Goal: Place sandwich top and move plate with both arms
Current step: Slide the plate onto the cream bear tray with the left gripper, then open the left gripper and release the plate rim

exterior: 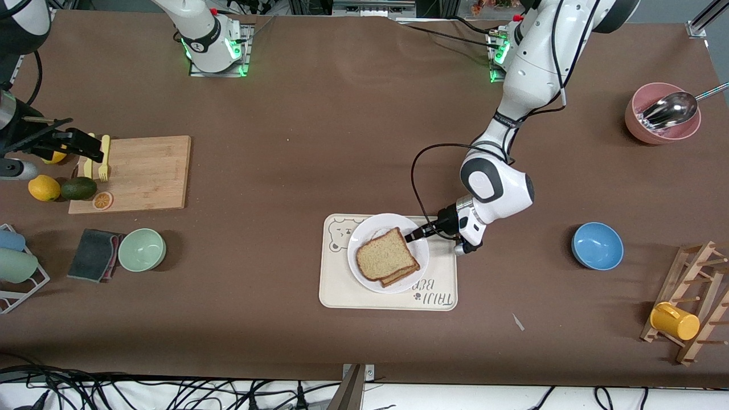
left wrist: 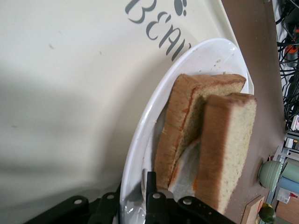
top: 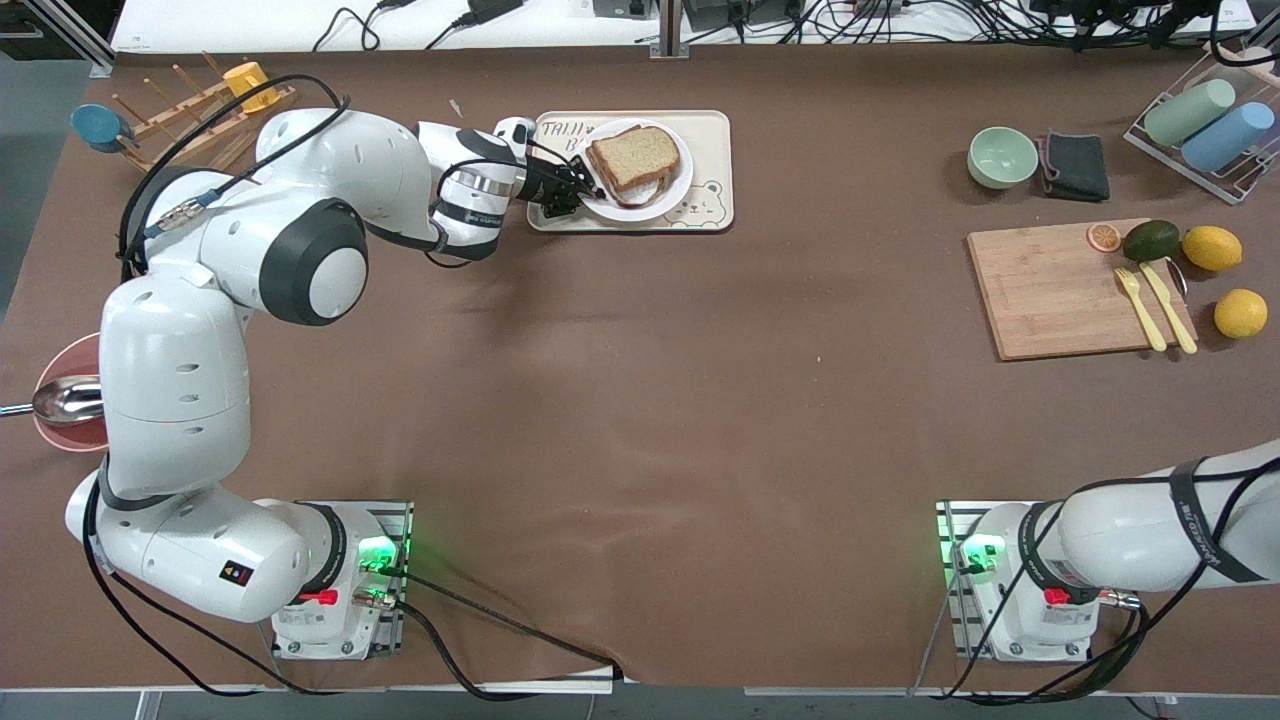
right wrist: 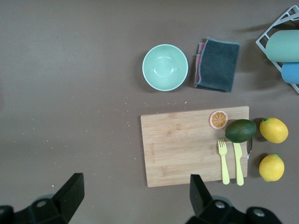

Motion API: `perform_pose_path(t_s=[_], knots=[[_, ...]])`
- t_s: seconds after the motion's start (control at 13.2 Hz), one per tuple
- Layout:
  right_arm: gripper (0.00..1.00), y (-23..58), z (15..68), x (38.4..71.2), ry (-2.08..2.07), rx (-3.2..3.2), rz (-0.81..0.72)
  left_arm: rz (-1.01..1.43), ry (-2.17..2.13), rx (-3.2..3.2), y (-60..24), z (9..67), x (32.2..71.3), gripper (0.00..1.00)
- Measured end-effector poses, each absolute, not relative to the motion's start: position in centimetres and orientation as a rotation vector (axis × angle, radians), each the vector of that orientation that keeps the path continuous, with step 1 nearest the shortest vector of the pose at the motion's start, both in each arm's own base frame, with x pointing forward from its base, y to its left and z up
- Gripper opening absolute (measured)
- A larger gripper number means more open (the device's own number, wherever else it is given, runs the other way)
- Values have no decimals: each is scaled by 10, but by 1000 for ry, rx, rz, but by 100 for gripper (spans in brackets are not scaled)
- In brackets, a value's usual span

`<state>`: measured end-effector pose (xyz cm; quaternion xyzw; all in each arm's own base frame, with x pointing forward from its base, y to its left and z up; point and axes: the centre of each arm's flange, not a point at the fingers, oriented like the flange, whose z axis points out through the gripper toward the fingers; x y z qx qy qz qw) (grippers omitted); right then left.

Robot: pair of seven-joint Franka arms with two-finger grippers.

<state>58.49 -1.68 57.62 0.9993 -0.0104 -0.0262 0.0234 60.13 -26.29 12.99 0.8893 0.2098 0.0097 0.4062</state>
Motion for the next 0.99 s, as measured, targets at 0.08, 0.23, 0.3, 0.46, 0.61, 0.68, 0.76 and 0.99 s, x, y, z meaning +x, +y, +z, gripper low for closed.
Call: perform_pose_path(t_s=[0.08, 0.23, 0.3, 0.46, 0.61, 0.68, 0.76, 0.99], knots=[[100, -22, 576, 585, -36, 3098, -82, 25, 515, 2255, -263, 133, 602, 28], [100, -24, 576, 585, -41, 3110, -82, 29, 486, 2292, -259, 142, 606, 33], [100, -22, 576, 585, -38, 3117, -83, 31, 460, 2320, -254, 146, 608, 41], [100, -14, 576, 585, -16, 3121, -84, 28, 415, 2368, -243, 154, 605, 47], [100, -12, 575, 585, -11, 3122, -86, 10, 350, 2411, -235, 164, 596, 53], [100, -14, 575, 584, -16, 3122, -90, 0, 312, 2434, -230, 173, 593, 52], [100, -15, 575, 584, -19, 3123, -95, -5, 277, 2454, -224, 184, 590, 52], [100, -11, 576, 583, -8, 3124, -93, -6, 145, 2502, -195, 234, 587, 63]])
